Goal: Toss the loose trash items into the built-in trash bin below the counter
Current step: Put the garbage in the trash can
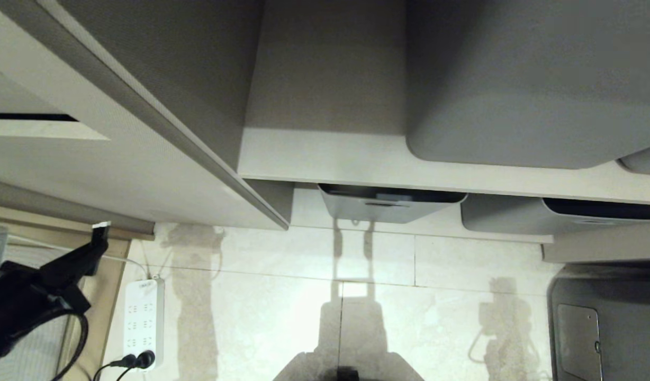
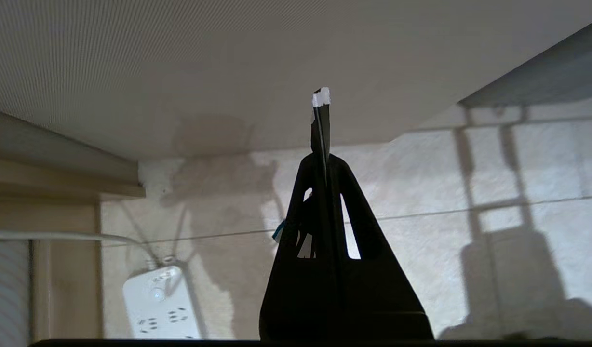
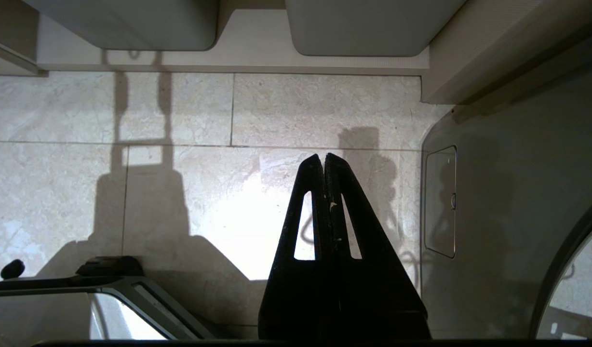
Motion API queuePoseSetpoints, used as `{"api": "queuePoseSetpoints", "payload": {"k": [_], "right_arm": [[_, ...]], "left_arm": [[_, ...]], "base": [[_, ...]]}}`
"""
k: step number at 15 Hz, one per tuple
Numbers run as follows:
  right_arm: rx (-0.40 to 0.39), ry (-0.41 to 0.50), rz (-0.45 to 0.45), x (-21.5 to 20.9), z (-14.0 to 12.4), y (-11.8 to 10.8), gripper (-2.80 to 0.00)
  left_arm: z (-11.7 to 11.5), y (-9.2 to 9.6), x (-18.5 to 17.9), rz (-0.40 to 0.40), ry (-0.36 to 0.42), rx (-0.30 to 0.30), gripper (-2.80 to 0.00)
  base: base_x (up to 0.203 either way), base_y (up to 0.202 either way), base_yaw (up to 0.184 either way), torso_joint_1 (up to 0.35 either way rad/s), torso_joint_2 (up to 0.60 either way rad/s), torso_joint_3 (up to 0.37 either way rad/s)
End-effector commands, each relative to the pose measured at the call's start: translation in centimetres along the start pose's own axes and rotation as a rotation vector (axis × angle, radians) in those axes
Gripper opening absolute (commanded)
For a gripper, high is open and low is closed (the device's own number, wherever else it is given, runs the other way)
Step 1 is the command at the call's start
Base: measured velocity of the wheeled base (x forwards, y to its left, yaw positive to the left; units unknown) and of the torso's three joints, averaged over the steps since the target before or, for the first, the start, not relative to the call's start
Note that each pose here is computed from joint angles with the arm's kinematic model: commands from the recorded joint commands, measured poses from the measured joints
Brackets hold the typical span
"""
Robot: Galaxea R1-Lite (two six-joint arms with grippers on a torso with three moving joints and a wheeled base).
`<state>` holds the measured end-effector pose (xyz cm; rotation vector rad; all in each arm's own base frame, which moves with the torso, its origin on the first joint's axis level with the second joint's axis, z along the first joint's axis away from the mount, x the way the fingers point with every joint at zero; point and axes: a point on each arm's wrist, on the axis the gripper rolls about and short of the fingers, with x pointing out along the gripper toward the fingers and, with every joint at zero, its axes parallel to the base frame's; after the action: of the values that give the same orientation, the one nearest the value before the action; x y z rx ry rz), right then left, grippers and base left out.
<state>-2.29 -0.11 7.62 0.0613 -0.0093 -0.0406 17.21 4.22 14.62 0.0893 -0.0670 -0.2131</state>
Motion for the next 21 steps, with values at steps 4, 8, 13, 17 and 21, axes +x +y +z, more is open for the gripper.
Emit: {"api": "queuePoseSetpoints", "payload": {"k": [4,8,13,17,21], "right_arm": [[-0.001,0.002,0.001,0.0,0.0,0.0,-2.80],[-0.001,0.002,-0.001,0.0,0.0,0.0,-2.80],[-0.001,0.002,0.001,0.0,0.0,0.0,-2.80],[-0.001,0.002,-0.001,0.0,0.0,0.0,-2.80],[-0.001,0.002,0.001,0.0,0.0,0.0,-2.80]], "left_arm": [[2.0,-0.7,-1.4,0.002,-0.099,-0.039,-2.80],[3.7,-0.4,-1.2,0.059,-0.172,0.019,-2.80],[4.1,0.0,-0.9,0.147,-0.156,0.088,-2.80],[4.5,0.2,-0.9,0.224,-0.157,0.156,-2.80],[4.6,-0.3,-1.8,0.220,-0.110,0.138,-2.80]], "base": [[0.000,0.000,0.000,0.000,0.00,0.000],[0.000,0.000,0.000,0.000,0.00,0.000],[0.000,0.000,0.000,0.000,0.00,0.000],[0.000,0.000,0.000,0.000,0.00,0.000],[0.000,0.000,0.000,0.000,0.00,0.000]]}}
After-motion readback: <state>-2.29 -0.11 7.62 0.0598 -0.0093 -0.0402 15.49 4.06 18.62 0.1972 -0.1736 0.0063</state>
